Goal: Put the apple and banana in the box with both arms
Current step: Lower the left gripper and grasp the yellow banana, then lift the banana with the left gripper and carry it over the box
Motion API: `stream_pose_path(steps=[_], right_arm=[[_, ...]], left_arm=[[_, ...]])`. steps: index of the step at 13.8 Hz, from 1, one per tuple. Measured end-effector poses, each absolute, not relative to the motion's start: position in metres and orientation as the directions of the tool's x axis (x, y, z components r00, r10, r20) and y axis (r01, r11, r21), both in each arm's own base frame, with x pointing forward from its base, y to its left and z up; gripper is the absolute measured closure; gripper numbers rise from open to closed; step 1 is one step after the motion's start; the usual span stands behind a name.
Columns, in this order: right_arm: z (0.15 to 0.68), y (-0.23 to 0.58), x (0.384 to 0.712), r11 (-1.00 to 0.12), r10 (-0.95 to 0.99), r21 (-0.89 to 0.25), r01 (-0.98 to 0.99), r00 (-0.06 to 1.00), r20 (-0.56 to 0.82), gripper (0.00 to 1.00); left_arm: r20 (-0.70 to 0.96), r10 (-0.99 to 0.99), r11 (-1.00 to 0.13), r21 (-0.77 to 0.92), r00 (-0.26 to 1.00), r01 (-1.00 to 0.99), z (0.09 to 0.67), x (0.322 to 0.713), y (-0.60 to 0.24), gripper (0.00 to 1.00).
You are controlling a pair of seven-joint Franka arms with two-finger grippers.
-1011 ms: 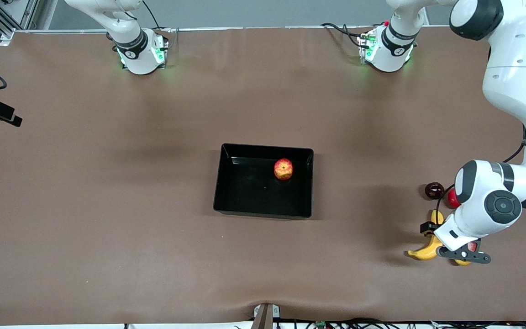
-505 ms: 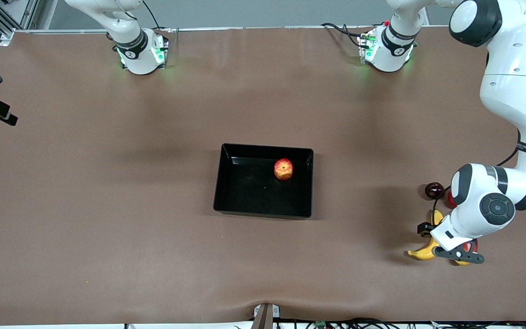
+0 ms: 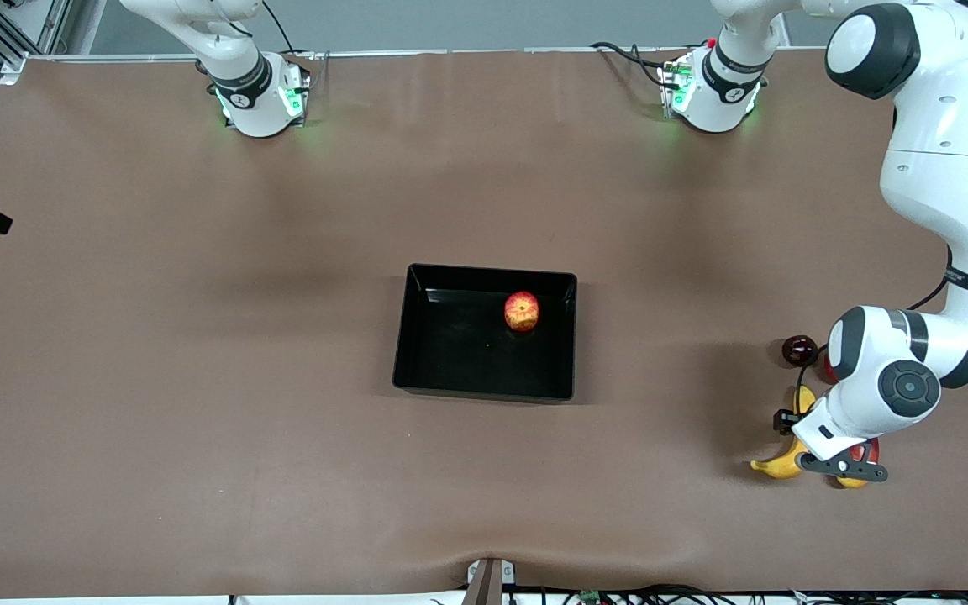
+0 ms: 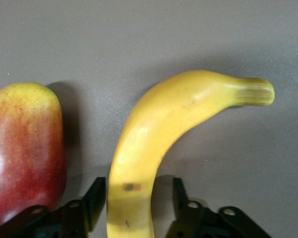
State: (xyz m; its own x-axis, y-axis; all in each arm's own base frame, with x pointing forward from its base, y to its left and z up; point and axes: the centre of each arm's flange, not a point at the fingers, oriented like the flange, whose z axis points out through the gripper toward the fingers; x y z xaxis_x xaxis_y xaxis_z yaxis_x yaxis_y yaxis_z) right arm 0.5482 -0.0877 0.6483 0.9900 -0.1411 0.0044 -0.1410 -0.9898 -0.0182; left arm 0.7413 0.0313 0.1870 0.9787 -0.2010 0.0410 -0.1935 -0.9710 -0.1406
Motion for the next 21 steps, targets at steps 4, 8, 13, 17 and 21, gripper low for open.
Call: stream_pose_path(steps=[4, 8, 13, 17, 21], right_arm=[[0.644, -0.083, 0.549, -0.991, -0.132, -0.016, -0.132, 0.991, -0.010, 0.00], [0.645, -0.066, 0.552, -0.995, -0.096, 0.032, -0.096, 0.995, -0.009, 0.00], [0.645, -0.080, 0.549, -0.992, -0.123, 0.035, -0.122, 0.992, -0.016, 0.00], [0.645, -0.078, 0.549, -0.992, -0.119, 0.035, -0.118, 0.993, -0.017, 0.00], [0.645, -0.077, 0.549, -0.993, -0.117, 0.033, -0.117, 0.993, -0.016, 0.00]], left_arm=[[0.059, -0.205, -0.971, -0.139, 0.977, -0.195, 0.196, 0.745, 0.026, 0.65], [0.076, -0.247, -0.966, -0.100, 0.966, -0.239, 0.245, 0.748, -0.023, 0.65], [0.088, -0.244, -0.970, -0.019, 0.966, -0.243, 0.329, 0.728, -0.139, 0.65], [0.083, -0.140, -0.989, 0.043, 0.987, -0.144, 0.352, 0.690, -0.259, 0.65], [0.066, -0.062, -0.996, 0.067, 0.996, -0.066, 0.346, 0.625, -0.392, 0.65]])
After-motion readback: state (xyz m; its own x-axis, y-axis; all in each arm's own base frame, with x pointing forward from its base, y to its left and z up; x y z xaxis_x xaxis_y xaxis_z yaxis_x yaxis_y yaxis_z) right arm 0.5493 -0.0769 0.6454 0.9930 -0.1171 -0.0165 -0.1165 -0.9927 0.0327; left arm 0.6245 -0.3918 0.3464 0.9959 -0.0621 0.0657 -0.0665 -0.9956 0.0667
